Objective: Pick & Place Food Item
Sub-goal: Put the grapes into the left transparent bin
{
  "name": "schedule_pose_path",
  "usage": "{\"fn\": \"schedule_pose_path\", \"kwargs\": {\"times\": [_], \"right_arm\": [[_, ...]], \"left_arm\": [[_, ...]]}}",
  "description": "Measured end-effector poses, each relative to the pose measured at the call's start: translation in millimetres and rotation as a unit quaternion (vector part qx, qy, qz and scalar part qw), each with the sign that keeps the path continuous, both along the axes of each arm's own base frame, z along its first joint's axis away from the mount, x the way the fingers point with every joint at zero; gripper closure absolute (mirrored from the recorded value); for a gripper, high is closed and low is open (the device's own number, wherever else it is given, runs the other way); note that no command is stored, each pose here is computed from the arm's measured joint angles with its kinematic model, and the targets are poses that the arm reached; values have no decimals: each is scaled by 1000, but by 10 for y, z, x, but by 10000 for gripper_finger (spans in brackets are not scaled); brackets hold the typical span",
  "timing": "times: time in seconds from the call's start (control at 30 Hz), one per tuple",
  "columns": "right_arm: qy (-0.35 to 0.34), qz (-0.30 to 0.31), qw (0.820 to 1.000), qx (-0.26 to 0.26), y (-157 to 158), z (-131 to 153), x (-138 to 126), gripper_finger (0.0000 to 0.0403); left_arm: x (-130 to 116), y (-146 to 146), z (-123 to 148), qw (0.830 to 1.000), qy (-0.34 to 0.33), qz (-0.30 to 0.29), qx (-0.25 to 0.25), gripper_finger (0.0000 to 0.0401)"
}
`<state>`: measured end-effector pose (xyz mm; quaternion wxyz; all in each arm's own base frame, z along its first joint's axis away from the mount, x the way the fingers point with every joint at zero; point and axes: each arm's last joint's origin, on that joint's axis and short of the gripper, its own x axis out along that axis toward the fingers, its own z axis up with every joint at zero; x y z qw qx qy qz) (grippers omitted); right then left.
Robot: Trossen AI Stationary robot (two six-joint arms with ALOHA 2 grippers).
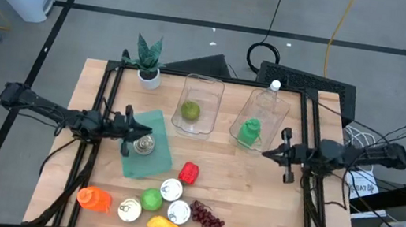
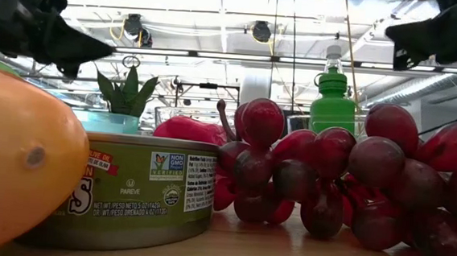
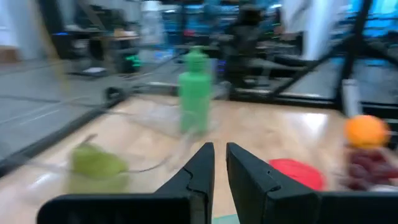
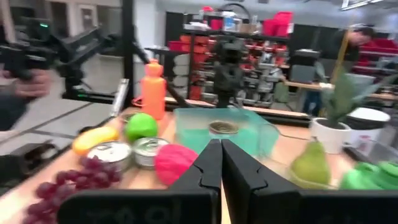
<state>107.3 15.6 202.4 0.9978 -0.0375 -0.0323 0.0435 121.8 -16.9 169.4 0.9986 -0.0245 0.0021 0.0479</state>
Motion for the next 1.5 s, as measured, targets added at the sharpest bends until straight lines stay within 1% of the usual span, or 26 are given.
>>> {"fn": "schedule_pose_path", "kwargs": {"times": [0.13, 0.23, 0.27, 0.37, 0.43, 0.5, 0.6, 0.67, 0.7, 0.77, 0.83, 0.9, 0.97, 1.1, 1.17, 1.3, 1.4, 1.5], "right_arm": [[-16, -43, 999, -2, -55, -54, 14, 403], [-26, -64, 998, -7, -74, -106, 19, 403], [-31, -68, 997, -11, -76, -122, 20, 403], [-50, -70, 996, -26, -76, -143, 18, 403], [-65, -73, 995, -21, -78, -120, 13, 403], [-64, -87, 994, -19, -87, -123, 13, 403], [-60, -112, 992, -15, -101, -129, 13, 403], [-63, -121, 991, -13, -107, -123, 11, 403], [-61, -124, 990, -9, -108, -125, 11, 403], [-60, -133, 989, 0, -114, -128, 11, 403], [-67, -135, 989, 6, -116, -114, 8, 403], [-76, -132, 988, 9, -115, -97, 4, 403], [-72, -130, 989, 13, -111, -105, 6, 403], [-65, -127, 989, 26, -108, -121, 12, 403], [-75, -127, 989, 26, -109, -102, 8, 403], [-104, -133, 986, 13, -112, -44, -7, 403], [-123, -136, 983, 9, -114, -8, -19, 403], [-119, -135, 984, 6, -114, -15, -16, 403]], "left_arm": [[7, -34, 95, 999, -32, -19, -18, 352], [67, -134, 281, 996, -61, -62, -11, 352], [108, -178, 328, 996, -55, -71, -6, 352], [293, -323, 541, 996, -39, -76, 9, 352], [476, -431, 705, 997, -29, -68, 10, 352], [708, -545, 875, 998, -14, -61, 5, 352], [1103, -700, 1045, 997, 46, -57, 6, 352], [1339, -778, 1083, 994, 93, -52, -7, 352], [1453, -814, 1102, 993, 105, -50, -20, 352], [1687, -885, 1112, 991, 104, -56, -65, 352], [1912, -980, 1066, 984, 116, -91, -101, 352], [2129, -1085, 954, 976, 144, -120, -108, 351], [2296, -1170, 806, 969, 193, -124, -91, 343], [2539, -1280, 559, 948, 298, -95, -65, 300], [2644, -1344, 467, 936, 329, -108, -60, 268], [2792, -1583, 363, 915, 359, -183, -28, 185], [2824, -1738, 384, 907, 368, -204, -10, 116], [2842, -1841, 406, 905, 371, -208, 2, 53]]}}
